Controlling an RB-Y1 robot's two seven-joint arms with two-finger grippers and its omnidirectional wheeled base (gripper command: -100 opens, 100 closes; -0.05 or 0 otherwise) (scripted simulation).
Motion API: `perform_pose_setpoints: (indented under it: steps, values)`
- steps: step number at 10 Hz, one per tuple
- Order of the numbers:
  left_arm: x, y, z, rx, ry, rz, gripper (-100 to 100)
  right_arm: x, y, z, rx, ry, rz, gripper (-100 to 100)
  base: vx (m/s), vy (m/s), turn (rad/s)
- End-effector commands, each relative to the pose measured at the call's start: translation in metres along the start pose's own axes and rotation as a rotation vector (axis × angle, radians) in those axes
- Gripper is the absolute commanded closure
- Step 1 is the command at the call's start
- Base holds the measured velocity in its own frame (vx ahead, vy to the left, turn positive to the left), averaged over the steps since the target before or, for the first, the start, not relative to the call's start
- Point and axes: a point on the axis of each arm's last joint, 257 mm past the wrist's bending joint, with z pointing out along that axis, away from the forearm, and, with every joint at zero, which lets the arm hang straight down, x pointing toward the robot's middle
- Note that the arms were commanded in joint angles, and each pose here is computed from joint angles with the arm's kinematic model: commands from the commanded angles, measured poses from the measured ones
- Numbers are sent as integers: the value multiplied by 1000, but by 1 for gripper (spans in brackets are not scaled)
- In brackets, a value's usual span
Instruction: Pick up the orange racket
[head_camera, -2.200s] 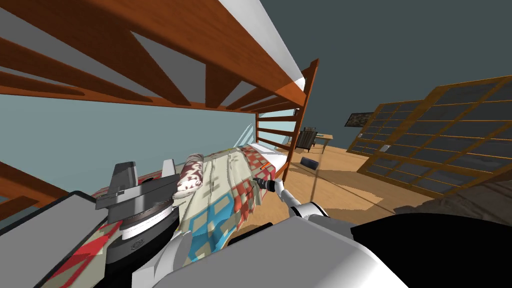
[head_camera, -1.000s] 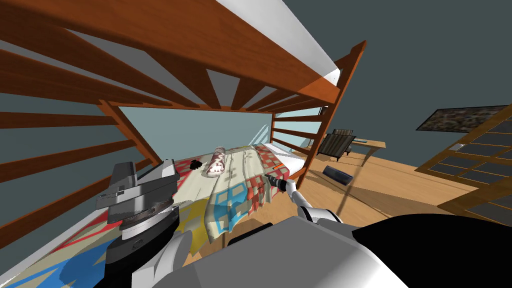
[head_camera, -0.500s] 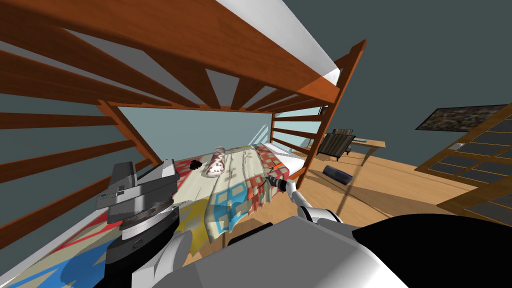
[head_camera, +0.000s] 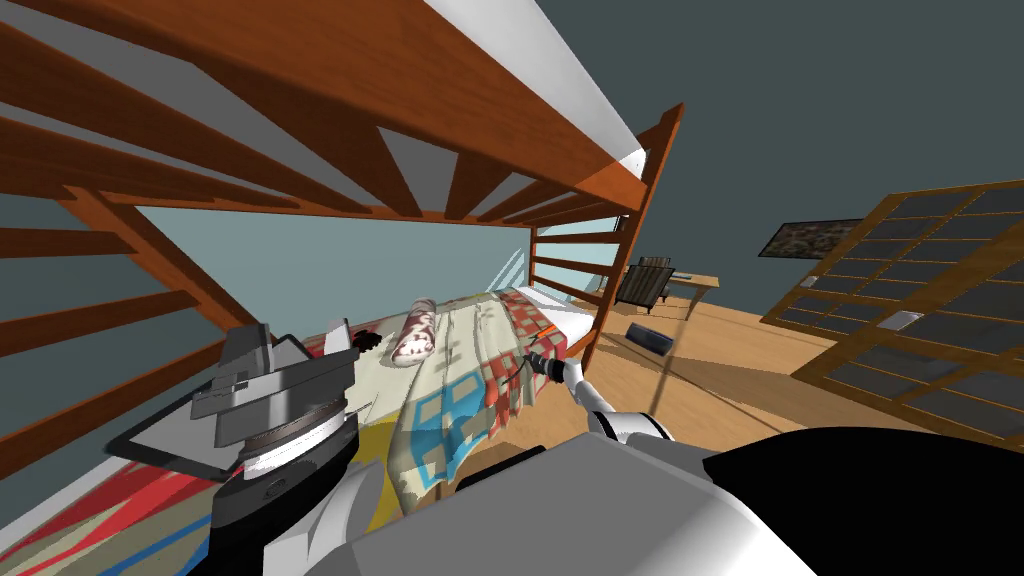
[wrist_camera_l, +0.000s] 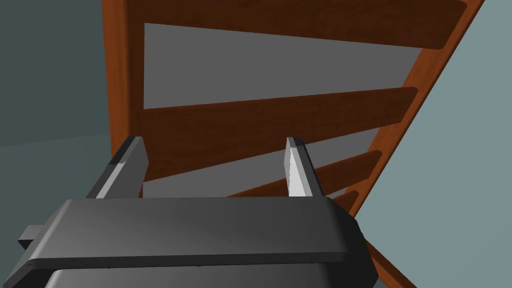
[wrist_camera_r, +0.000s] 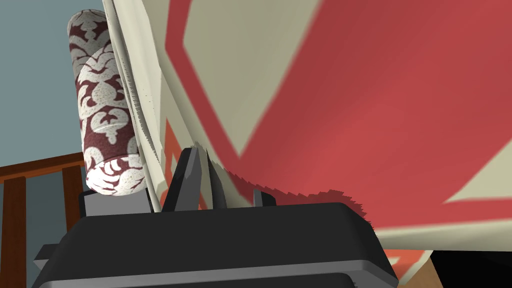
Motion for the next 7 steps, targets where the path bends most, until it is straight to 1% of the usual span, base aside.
perform_pose_setpoints:
  steps: [1,2,3,5,6,7]
  values:
    - [0,0,0,0,0,0,0,-10,-3,8,2,-25,-9,100,38,-19,-207]
    - [0,0,0,0,0,0,0,-34,-13,24,10,-77,-26,100,40,-28,-376]
    - [0,0,0,0,0,0,0,-34,-13,24,9,-78,-27,100,37,-10,-198]
    - [0,0,0,0,0,0,0,-78,-32,50,27,-166,-56,100,52,-24,-431]
    - [0,0,0,0,0,0,0,-73,-50,52,54,-163,-82,100,40,-11,-227]
    - [0,0,0,0,0,0,0,-70,-60,54,67,-160,-86,100,23,-3,-33]
